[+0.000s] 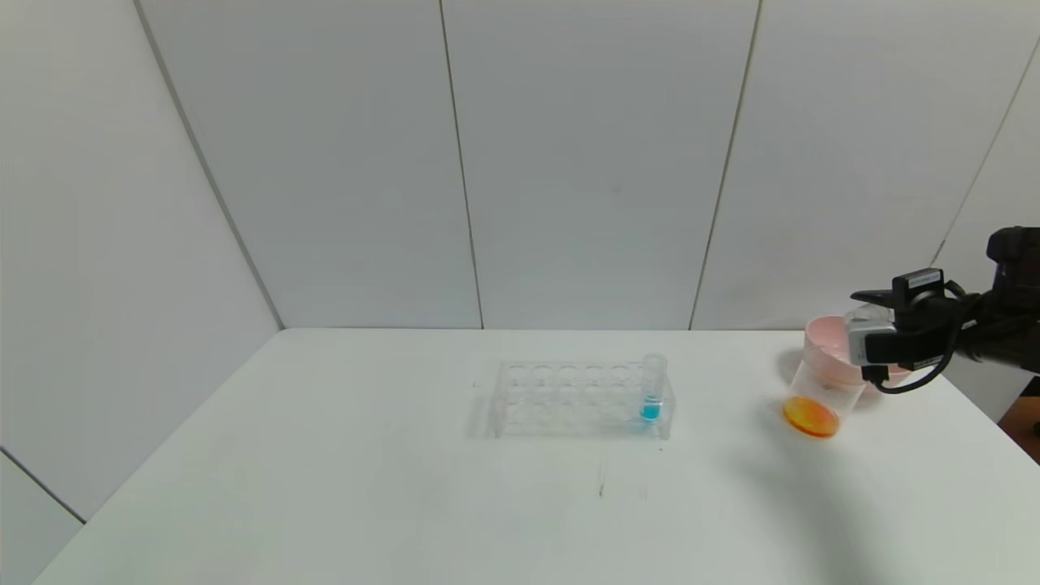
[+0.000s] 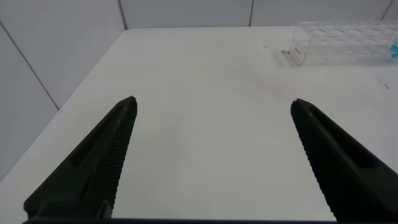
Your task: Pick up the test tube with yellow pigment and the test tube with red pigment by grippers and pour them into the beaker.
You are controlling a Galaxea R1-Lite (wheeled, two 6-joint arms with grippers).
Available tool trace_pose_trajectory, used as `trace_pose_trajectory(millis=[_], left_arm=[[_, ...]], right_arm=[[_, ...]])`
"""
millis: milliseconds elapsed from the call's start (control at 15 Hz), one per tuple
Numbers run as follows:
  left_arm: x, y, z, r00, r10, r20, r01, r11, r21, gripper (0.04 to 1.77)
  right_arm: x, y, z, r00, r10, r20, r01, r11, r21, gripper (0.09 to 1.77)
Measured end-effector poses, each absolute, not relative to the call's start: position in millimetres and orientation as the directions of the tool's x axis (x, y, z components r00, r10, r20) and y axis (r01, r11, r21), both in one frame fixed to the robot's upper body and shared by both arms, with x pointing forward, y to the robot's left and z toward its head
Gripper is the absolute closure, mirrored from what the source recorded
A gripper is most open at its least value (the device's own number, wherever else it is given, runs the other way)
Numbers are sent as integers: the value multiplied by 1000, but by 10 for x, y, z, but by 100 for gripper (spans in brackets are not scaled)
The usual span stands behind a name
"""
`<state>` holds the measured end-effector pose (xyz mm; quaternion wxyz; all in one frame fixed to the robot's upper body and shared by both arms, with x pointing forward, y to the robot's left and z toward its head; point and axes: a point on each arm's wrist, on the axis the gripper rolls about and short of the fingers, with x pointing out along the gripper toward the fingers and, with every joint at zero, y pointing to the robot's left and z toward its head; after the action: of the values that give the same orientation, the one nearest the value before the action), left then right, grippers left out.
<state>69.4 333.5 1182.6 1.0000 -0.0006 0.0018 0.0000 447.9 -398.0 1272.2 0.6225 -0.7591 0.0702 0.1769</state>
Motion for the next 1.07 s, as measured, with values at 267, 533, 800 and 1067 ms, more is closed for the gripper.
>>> trace_pose_trajectory(millis=[267, 533, 800, 1067], left_arm=[[694, 3335, 11826, 1000, 0, -4, 0, 1000, -1, 5], [694, 3335, 11826, 1000, 0, -3, 0, 1000, -1, 5], [694, 3335, 11826, 1000, 0, -3, 0, 1000, -1, 5], [694, 3335, 11826, 1000, 0, -4, 0, 1000, -1, 5]], right_arm=[[4474, -3972, 12742, 929, 115, -351, -320, -227, -920, 130], [4475, -3970, 12752, 931, 110, -349, -316, -237, -919, 130], [4479, -3955, 12753, 931, 106, -350, -317, -242, -917, 130], [4482, -3942, 12760, 931, 100, -351, -321, -228, -919, 130]])
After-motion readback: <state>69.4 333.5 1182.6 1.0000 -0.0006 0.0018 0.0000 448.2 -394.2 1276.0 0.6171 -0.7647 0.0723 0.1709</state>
